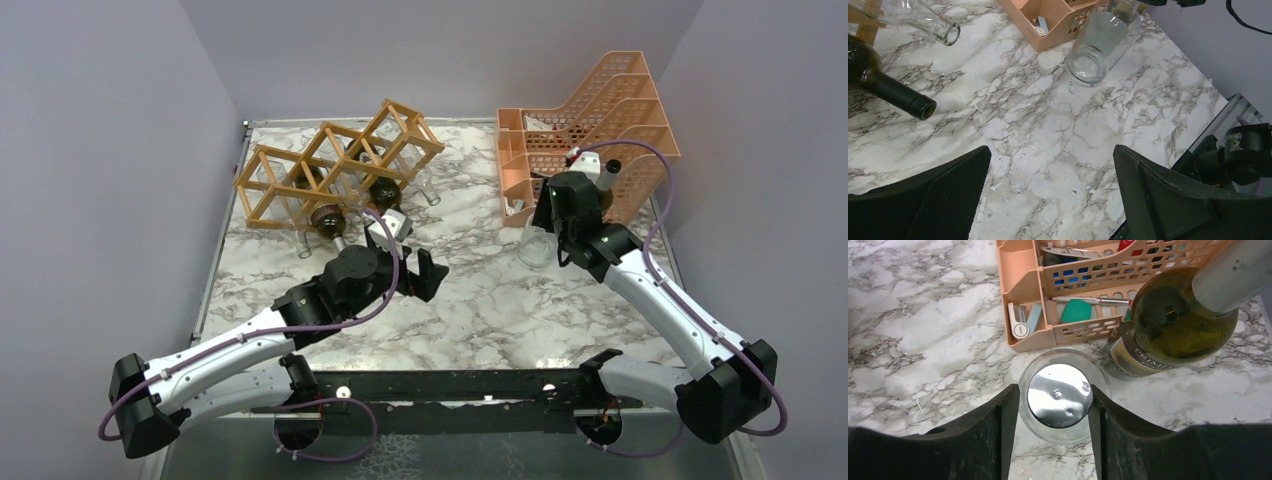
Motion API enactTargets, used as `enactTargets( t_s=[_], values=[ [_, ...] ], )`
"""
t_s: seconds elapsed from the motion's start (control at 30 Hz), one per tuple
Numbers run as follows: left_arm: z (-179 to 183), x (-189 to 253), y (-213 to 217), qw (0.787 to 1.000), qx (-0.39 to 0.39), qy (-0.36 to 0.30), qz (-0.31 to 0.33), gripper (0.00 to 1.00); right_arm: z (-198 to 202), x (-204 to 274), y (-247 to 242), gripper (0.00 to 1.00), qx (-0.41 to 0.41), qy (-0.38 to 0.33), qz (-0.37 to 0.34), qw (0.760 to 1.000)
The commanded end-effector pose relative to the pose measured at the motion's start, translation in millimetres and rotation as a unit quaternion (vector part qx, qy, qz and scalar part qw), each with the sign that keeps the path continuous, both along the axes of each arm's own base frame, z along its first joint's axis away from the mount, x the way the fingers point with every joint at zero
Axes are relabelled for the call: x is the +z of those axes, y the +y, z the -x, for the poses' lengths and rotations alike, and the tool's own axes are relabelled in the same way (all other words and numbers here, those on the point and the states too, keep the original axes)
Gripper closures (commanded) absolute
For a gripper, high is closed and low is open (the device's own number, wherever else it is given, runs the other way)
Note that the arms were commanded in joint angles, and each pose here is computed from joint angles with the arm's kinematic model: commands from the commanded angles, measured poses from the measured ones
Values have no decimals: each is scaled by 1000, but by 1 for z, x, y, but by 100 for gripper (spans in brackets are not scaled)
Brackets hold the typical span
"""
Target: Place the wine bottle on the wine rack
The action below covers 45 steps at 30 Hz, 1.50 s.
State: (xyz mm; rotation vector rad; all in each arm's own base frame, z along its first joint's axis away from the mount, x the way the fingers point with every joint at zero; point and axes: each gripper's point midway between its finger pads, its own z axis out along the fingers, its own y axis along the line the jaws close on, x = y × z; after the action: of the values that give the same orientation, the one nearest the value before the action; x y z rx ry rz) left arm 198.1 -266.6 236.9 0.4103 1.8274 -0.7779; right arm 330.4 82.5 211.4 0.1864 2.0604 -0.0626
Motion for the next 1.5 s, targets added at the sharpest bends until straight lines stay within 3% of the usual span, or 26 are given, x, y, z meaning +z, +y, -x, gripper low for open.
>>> enactTargets(
  t_s=[0.0, 0.1, 0.27, 0.4, 0.57, 0.73, 1.03, 1.47],
  values=[
    [0, 0, -5, 1000, -8, -7, 2, 1, 8, 0, 4, 49, 17, 17, -10, 1000],
    [0, -2, -11, 1000, -19, -6, -3, 1, 12, -4, 5, 58, 26, 27, -10, 999],
    [-2, -6, -22, 1000, -29, 7, -7, 1, 17, -4, 22, 89, 85, 37, -22, 995],
    [-6, -12, -29, 999, -23, 32, -14, 1, 19, -3, 46, 98, 143, 33, -57, 988],
    [-12, -17, -40, 998, -30, 62, -11, 1, 22, -5, 90, 99, 198, 11, -168, 966],
    [-26, -22, -38, 995, -20, 100, 1, 1, 22, -8, 113, 99, 198, -36, -222, 954],
    [-40, -40, -29, 983, -33, 169, 62, 1, 48, -16, 111, 99, 215, -73, -222, 948],
    [-58, -52, -27, 984, -5, 172, 36, 2, 126, -64, 102, 99, 277, 27, -243, 929]
  ],
)
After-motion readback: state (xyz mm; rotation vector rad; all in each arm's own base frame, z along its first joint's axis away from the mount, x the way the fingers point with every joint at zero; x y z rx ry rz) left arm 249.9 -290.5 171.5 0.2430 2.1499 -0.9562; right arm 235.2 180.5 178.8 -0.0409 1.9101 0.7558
